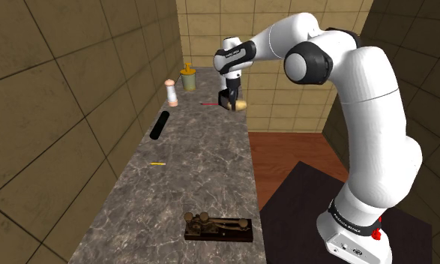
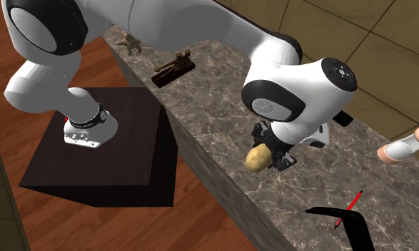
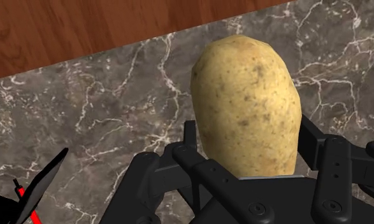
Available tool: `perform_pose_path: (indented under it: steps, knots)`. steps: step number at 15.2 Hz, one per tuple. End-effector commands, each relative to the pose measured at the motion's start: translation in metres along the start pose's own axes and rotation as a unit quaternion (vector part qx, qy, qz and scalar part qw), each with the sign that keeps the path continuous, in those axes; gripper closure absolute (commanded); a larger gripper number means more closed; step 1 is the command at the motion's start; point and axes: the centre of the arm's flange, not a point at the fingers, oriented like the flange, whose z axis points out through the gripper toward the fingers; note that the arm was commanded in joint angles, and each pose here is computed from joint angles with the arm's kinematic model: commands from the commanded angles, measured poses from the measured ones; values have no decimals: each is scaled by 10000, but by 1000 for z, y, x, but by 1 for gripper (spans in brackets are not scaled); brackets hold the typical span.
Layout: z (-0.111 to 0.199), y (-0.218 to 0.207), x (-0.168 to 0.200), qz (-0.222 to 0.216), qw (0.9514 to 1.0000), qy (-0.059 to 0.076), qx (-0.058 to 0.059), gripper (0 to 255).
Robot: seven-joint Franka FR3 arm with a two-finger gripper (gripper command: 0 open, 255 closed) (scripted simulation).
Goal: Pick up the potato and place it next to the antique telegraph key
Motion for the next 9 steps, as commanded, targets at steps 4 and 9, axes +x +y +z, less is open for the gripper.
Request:
perform_pose_path:
  steps: [4,9]
  knots:
    - [-25,-3,-3,0,10000,-1,1,255]
    - [-41,-17,-3,0,10000,-1,1,255]
